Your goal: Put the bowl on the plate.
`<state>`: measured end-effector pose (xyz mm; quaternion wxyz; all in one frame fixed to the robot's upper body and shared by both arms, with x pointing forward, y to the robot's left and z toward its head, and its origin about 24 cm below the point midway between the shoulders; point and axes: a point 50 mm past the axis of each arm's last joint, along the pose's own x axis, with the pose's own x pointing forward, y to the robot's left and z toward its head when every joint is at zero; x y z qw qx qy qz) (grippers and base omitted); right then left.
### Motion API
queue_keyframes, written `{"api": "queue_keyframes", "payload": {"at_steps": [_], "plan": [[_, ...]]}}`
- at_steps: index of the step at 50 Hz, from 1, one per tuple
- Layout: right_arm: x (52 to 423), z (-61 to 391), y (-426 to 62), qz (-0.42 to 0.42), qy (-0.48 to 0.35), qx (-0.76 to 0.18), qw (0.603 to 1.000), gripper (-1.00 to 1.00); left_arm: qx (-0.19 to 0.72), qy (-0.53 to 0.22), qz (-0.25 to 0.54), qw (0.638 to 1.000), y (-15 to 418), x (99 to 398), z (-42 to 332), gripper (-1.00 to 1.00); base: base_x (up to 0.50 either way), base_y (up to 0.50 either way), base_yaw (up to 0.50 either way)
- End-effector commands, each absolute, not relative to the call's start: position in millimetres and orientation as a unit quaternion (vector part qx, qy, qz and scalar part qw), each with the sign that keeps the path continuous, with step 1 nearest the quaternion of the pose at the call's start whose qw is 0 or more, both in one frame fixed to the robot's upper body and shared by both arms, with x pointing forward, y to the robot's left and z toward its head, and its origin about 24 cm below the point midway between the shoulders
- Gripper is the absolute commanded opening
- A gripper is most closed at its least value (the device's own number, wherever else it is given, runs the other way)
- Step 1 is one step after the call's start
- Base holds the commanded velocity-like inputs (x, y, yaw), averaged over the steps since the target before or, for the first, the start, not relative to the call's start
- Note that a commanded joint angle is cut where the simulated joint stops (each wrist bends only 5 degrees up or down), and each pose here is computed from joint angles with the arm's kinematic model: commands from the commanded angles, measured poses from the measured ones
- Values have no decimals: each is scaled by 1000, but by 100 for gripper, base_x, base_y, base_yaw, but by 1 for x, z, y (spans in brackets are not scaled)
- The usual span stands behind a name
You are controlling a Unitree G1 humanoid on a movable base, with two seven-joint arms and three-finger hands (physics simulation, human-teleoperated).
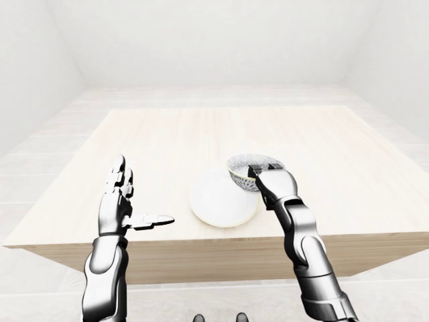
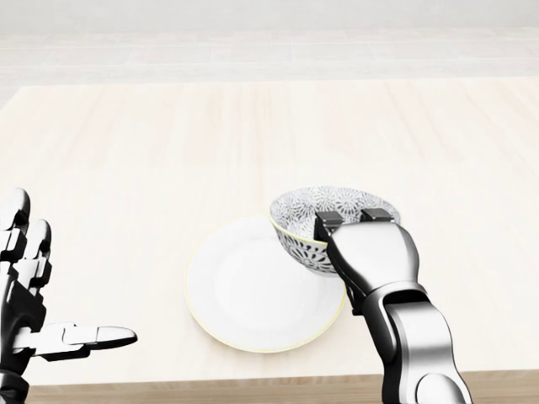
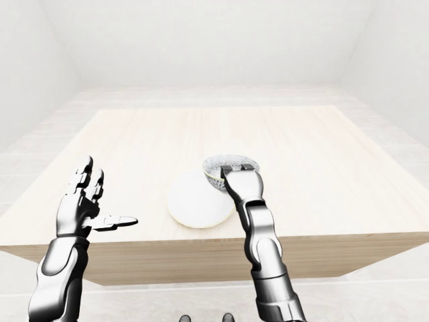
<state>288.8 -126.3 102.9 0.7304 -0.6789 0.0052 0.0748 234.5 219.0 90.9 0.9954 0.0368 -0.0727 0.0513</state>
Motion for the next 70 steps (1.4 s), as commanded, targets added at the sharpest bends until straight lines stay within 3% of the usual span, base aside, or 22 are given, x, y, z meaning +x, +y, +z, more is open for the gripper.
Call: {"api": "queue_keyframes", "payload": {"at_steps": [1,70], "plan": [[286,108,-118,66,-12,-686,724,-90,36,-71,51,995,220,234,90,100,0,0,0],[275,101,-70,121,-59,-644,753,-100,40,-68,50,996,221,232,89,100,0,0,0]]}}
